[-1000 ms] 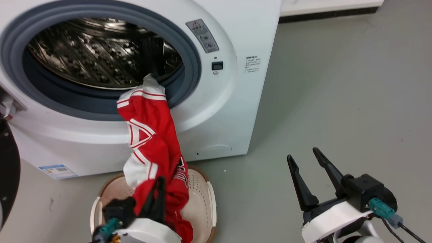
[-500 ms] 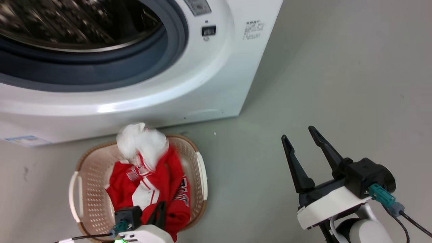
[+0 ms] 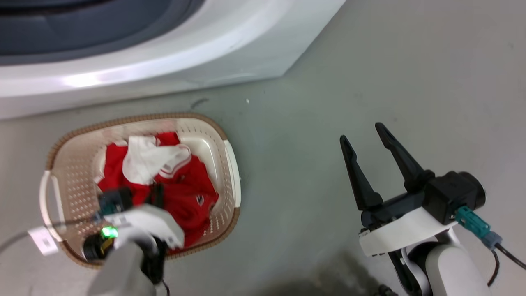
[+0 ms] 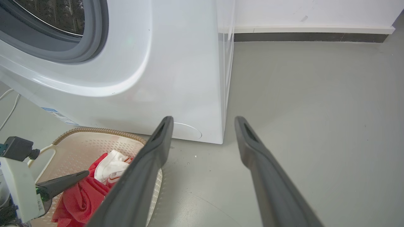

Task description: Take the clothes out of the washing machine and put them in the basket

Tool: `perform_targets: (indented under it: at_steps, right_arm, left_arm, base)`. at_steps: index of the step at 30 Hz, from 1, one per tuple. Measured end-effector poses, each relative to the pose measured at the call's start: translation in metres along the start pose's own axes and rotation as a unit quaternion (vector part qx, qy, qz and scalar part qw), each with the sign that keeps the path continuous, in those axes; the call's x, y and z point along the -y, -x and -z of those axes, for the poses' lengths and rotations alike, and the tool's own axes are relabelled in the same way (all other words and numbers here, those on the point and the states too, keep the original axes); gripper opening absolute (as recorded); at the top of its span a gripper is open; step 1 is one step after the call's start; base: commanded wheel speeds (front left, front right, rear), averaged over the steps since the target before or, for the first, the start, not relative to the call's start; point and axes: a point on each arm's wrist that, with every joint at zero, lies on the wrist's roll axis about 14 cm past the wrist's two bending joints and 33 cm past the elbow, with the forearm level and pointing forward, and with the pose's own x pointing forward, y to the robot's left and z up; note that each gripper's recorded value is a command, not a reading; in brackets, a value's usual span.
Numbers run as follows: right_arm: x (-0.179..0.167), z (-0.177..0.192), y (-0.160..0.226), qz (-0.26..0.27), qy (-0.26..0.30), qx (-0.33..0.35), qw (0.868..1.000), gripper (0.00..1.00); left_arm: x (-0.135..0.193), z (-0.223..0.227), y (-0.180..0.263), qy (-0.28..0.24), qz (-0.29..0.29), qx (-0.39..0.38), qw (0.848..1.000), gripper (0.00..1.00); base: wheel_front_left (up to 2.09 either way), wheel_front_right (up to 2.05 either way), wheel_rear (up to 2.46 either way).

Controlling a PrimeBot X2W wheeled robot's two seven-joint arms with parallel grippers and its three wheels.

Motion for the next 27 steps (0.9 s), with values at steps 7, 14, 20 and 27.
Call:
perform_targets:
  at_steps: [7,14,20,27]
  right_arm:
    - [0.003,0.030,-0.016,-0.004,-0.003,-0.032,0.999,1.00]
    - [0.016,0.045,-0.014,0.014,0.000,-0.050,0.999,1.00]
    - [0.020,0.041,-0.008,0.022,-0.001,-0.045,0.999,1.00]
    - [0.013,0.008,0.001,0.016,0.005,-0.004,1.000,1.00]
  left_arm:
    - [-0.027,0.003,-0.043,-0.017,-0.031,-0.021,0.999,0.00]
    - [-0.035,0.030,-0.064,-0.021,-0.048,-0.069,0.996,0.13]
    - [-0.034,0.024,-0.059,-0.014,-0.055,-0.063,0.996,1.00]
    - [-0.021,-0.001,-0.021,0.008,-0.046,-0.022,0.999,1.00]
  base:
    - [0.00,0.00,0.00]
    - [0.00,0.00,0.00]
    - [0.00,0.00,0.00]
    - [0.00,0.00,0.00]
